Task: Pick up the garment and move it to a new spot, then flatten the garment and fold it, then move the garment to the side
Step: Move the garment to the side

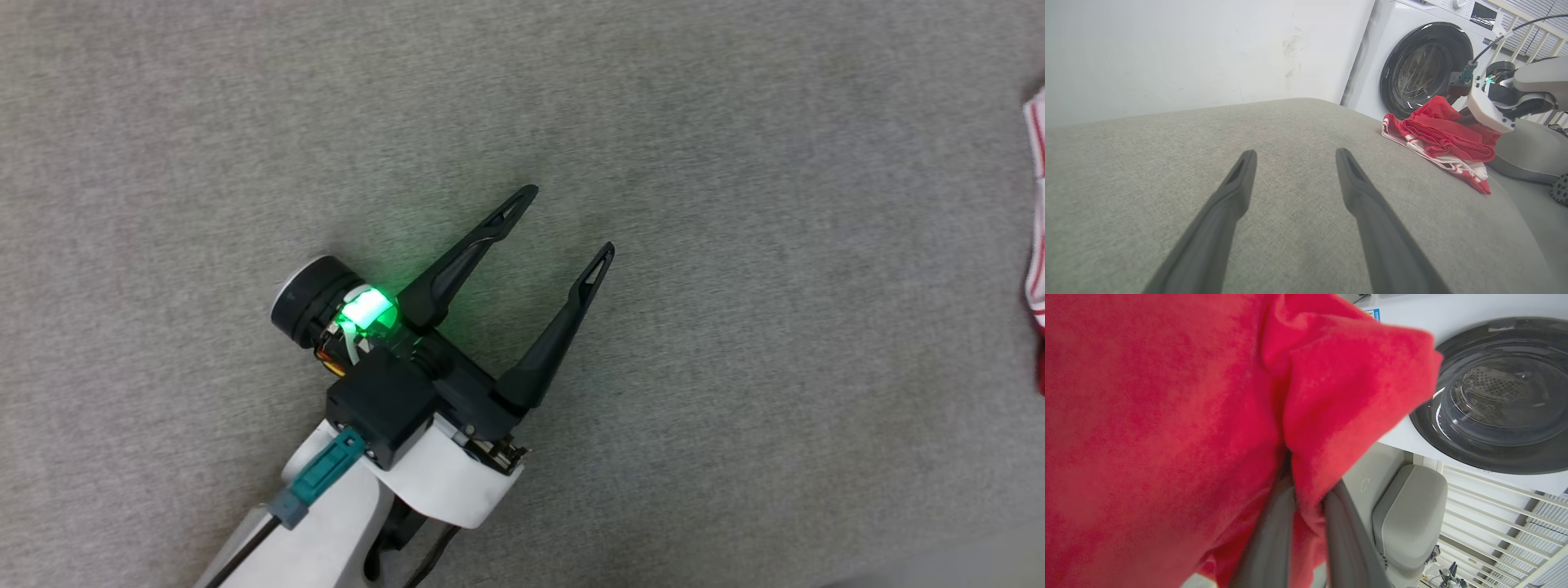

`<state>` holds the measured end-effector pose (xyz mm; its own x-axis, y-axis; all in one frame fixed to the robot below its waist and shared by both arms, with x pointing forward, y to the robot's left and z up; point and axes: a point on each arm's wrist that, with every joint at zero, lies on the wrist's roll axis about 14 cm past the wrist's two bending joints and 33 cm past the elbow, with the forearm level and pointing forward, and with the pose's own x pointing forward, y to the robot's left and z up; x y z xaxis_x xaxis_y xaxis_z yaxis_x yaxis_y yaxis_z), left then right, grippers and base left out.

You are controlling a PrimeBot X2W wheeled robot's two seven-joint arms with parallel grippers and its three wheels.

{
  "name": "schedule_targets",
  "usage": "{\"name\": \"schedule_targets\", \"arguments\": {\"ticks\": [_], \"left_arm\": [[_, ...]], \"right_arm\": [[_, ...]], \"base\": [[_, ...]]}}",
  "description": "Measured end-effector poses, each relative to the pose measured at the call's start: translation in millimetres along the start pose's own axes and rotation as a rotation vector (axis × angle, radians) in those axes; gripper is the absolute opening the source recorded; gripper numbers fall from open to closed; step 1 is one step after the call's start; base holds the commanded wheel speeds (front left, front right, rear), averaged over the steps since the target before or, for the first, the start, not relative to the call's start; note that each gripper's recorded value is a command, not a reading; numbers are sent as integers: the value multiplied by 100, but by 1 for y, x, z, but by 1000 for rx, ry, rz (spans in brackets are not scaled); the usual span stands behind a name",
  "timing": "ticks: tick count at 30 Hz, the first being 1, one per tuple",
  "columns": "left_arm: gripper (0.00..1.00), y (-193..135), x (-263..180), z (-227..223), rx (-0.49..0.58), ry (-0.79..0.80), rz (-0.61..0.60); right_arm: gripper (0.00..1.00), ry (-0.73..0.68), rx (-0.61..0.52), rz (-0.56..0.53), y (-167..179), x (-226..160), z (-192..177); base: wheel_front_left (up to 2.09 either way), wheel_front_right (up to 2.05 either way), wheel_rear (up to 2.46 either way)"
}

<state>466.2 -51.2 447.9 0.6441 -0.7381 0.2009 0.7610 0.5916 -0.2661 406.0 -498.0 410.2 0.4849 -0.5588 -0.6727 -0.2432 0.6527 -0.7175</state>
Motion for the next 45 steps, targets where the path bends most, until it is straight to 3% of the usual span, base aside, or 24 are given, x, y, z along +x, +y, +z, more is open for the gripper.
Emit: {"name": "schedule_targets", "arguments": {"ticks": [4,5,6,14,20,29,34,40,45], "left_arm": [[100,13,-7,3,14,3,43],[100,13,-8,5,17,2,46],[100,14,-8,7,21,-3,50],[100,20,-16,36,57,-36,132],[100,47,-49,74,117,-79,319],[100,57,-118,136,247,-145,521],[100,55,-153,158,288,-169,602],[100,42,-187,168,304,-184,668],[100,31,-210,166,304,-182,715]], "right_arm": [[4,3,24,-9,4,12,-1],[84,-6,25,-18,2,12,1],[100,-16,37,-26,-1,11,4],[100,-149,97,-79,-22,-12,38],[100,-446,323,-139,-53,-60,99],[100,-927,536,-17,-15,-164,176],[100,-1161,654,61,6,-228,201],[100,-1315,778,154,40,-279,204],[100,-1326,868,235,78,-290,190]], "base": [[0,0,0],[0,0,0],[0,0,0],[0,0,0],[0,0,0],[0,0,0],[0,0,0],[0,0,0],[0,0,0]]}}
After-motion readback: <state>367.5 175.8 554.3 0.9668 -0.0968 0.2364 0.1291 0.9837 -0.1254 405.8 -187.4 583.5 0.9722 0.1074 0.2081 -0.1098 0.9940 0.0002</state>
